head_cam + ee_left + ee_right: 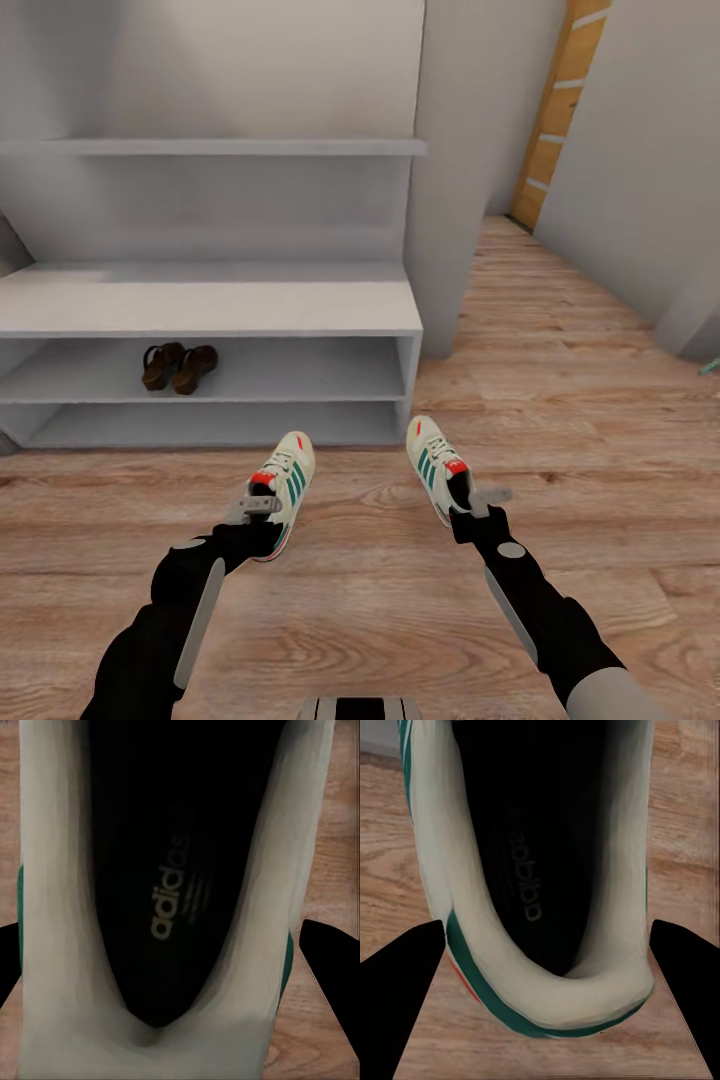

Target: Pick up the two gym shoes and the two sandals from the corridor floor and place them onto the hallstand (shoe rack) in the corridor, making sure they are on the rack and not on the floor. Arrange them so the two gym shoes are next to each other and the two sandals are next to each other.

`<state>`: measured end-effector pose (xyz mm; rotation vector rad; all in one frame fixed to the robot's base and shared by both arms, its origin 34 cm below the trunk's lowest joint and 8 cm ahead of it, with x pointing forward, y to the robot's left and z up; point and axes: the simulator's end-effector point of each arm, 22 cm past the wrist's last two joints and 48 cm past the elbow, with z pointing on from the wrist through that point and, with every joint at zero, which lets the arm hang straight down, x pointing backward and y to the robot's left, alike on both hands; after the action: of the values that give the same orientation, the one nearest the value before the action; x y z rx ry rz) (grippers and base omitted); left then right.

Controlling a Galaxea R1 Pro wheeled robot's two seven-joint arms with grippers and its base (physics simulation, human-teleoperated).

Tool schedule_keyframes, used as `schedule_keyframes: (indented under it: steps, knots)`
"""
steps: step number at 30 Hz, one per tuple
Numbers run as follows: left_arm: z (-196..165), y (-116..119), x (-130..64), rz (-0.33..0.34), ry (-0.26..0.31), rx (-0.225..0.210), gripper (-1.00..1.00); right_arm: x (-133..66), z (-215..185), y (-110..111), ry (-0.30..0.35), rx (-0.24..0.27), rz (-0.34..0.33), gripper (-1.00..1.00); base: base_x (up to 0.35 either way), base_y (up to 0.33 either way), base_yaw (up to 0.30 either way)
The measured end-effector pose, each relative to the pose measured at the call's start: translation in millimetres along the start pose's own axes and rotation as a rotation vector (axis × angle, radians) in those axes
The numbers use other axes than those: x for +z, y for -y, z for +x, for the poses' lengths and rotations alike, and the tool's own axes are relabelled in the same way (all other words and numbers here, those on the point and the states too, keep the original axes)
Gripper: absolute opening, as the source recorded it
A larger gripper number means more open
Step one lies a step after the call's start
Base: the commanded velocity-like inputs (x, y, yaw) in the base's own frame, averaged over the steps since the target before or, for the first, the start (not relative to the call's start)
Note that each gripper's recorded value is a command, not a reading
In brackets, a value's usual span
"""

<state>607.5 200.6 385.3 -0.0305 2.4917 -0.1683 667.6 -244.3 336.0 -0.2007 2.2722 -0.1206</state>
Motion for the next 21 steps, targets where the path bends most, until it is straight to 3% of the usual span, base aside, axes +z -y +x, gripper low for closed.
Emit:
schedule_keyframes:
  steps: [11, 21]
  knots:
    - [-5.0, 1.0, -4.1, 0.001, 0.012, 0.001, -1.00, -3.0, -6.9, 1.3, 0.013, 0.000, 0.002, -1.00, 0.000, 0.000, -0.205]
    - [-5.8, 1.4, -4.7, 0.002, 0.014, 0.001, -1.00, -3.5, -8.3, 1.8, 0.015, -0.001, 0.003, -1.00, 0.000, 0.000, -0.025]
